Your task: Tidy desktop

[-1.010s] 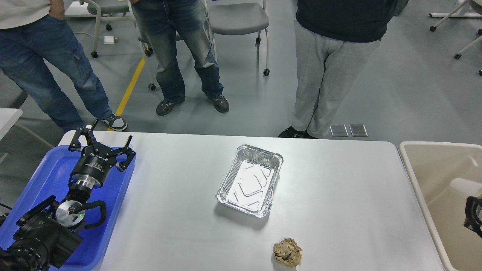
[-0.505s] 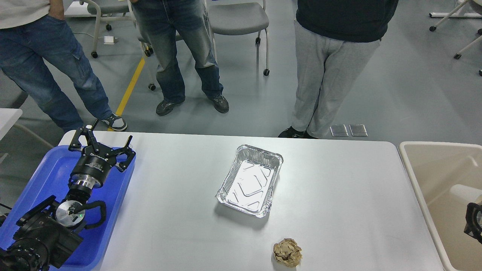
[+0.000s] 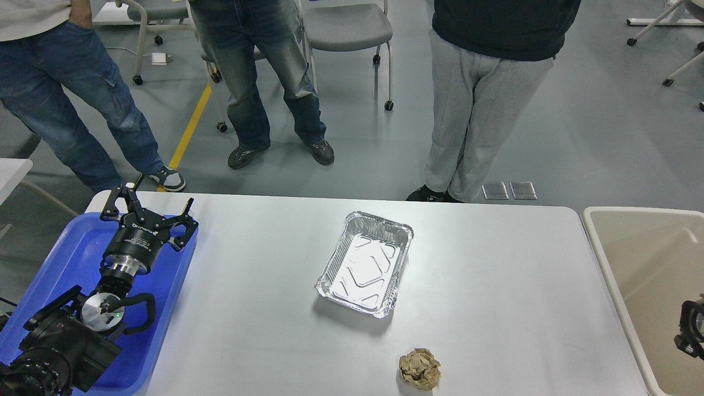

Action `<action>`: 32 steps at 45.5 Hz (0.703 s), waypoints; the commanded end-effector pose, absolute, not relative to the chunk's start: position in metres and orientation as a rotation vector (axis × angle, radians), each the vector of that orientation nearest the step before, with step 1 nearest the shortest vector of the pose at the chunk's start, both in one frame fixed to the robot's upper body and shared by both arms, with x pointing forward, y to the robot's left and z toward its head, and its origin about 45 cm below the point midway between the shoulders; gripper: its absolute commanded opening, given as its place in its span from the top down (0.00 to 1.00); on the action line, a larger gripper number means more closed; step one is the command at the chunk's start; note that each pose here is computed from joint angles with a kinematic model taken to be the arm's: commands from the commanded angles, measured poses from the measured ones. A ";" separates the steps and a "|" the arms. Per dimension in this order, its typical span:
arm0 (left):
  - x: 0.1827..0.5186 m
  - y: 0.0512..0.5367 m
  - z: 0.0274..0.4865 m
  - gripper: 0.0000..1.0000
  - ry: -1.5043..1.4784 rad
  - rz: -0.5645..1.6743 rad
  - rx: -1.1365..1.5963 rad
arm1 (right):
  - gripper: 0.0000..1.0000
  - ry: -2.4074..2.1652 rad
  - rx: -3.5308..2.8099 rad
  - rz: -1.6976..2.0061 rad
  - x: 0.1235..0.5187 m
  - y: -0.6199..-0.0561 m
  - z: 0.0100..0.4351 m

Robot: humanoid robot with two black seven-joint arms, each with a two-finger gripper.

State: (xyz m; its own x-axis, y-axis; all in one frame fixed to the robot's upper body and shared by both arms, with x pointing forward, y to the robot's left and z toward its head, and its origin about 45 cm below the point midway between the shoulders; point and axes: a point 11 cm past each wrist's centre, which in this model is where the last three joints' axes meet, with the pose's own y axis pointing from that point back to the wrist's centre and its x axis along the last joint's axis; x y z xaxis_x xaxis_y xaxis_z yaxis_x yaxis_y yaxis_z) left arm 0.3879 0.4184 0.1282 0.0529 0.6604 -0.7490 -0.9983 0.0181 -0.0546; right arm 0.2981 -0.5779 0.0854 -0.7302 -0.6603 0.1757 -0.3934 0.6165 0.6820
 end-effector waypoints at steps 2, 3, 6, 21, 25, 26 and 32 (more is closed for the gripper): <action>0.388 0.418 0.128 0.00 0.625 1.427 -0.693 | 0.00 -2.410 0.937 -0.860 0.317 -0.569 0.094; 0.388 0.419 0.128 0.00 0.625 1.429 -0.692 | 0.00 -2.414 0.956 -0.870 0.320 -0.567 0.096; 0.388 0.418 0.128 0.00 0.625 1.428 -0.693 | 0.00 -2.429 1.014 -0.900 0.329 -0.563 0.100; 0.388 0.419 0.128 0.00 0.625 1.429 -0.692 | 0.00 -2.484 1.350 -0.966 0.379 -0.542 0.149; 0.388 0.419 0.128 0.00 0.625 1.429 -0.692 | 0.00 -2.485 1.463 -0.969 0.395 -0.528 0.165; 0.388 0.418 0.128 0.00 0.625 1.428 -0.693 | 0.00 -2.488 1.496 -0.972 0.399 -0.524 0.170; 0.388 0.418 0.128 0.00 0.625 1.428 -0.693 | 0.00 -2.478 1.685 -0.956 0.423 -0.497 0.199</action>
